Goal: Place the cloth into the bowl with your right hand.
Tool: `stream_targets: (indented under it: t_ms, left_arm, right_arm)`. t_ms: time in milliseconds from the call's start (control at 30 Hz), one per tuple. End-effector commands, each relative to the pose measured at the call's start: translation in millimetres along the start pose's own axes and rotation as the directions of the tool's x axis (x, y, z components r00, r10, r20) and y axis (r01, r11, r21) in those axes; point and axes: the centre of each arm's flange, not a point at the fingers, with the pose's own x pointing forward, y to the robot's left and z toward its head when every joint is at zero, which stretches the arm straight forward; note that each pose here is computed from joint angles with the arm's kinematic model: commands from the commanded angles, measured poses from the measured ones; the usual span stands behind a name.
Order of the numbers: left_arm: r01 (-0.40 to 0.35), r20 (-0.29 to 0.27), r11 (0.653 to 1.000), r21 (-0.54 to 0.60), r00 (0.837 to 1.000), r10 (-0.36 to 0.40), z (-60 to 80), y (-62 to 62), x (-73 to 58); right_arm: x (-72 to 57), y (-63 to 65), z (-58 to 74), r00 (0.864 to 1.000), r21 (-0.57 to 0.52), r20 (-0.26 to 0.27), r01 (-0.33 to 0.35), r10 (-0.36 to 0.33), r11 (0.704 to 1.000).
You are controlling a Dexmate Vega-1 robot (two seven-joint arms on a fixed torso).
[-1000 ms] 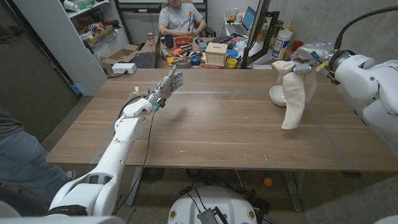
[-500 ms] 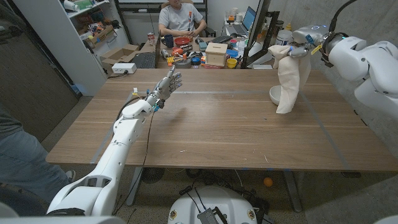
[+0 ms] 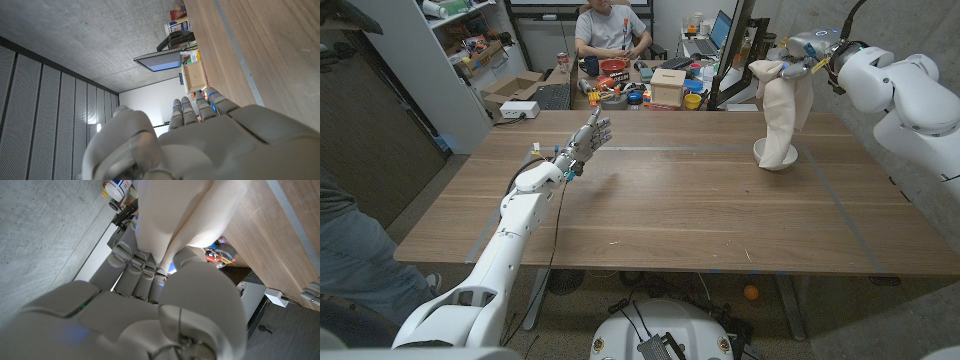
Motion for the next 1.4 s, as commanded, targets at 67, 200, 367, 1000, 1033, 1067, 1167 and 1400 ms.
stream_targets:
  t_ms: [67,200,367,1000,1033,1067,1167,1400]
  left_arm:
    - [-0.016,-0.008,1.000,-0.005,1.000,0.016,-3.0,1.9,-5.8]
    - [-0.020,-0.011,1.000,-0.002,1.000,0.020,-3.2,2.6,-6.6]
    - [-0.023,-0.010,1.000,0.003,1.000,0.023,-1.7,3.4,-6.3]
    - [-0.034,-0.030,0.999,0.003,0.999,0.035,-4.5,6.1,-4.1]
    - [-0.035,-0.031,0.999,0.002,0.999,0.035,-4.8,6.2,-4.1]
    - [-0.037,-0.032,0.999,0.001,0.999,0.037,-5.5,6.6,-3.8]
    - [-0.038,-0.033,0.999,0.000,0.999,0.038,-5.9,6.9,-3.1]
    - [-0.027,-0.036,1.000,0.004,0.999,0.027,-6.4,5.1,3.2]
  right_arm:
    - [32.3,2.0,-14.1,0.999,0.014,-0.030,0.013,-0.012,1.000]
    - [39.4,10.1,-15.2,0.999,0.006,-0.037,0.009,-0.008,1.000]
    - [48.9,21.3,-16.4,0.999,0.007,-0.038,0.002,-0.002,1.000]
    - [73.2,65.5,-30.0,0.997,0.046,-0.063,-0.033,0.036,0.998]
    - [71.3,68.4,-31.2,0.997,0.055,-0.068,-0.031,0.034,0.998]
    - [66.2,74.4,-33.8,0.996,0.073,-0.082,-0.027,0.033,0.997]
    - [60.6,80.9,-35.7,0.995,0.084,-0.091,-0.026,0.034,0.996]
    - [41.2,111.2,-45.1,0.988,0.143,-0.132,-0.060,0.079,0.988]
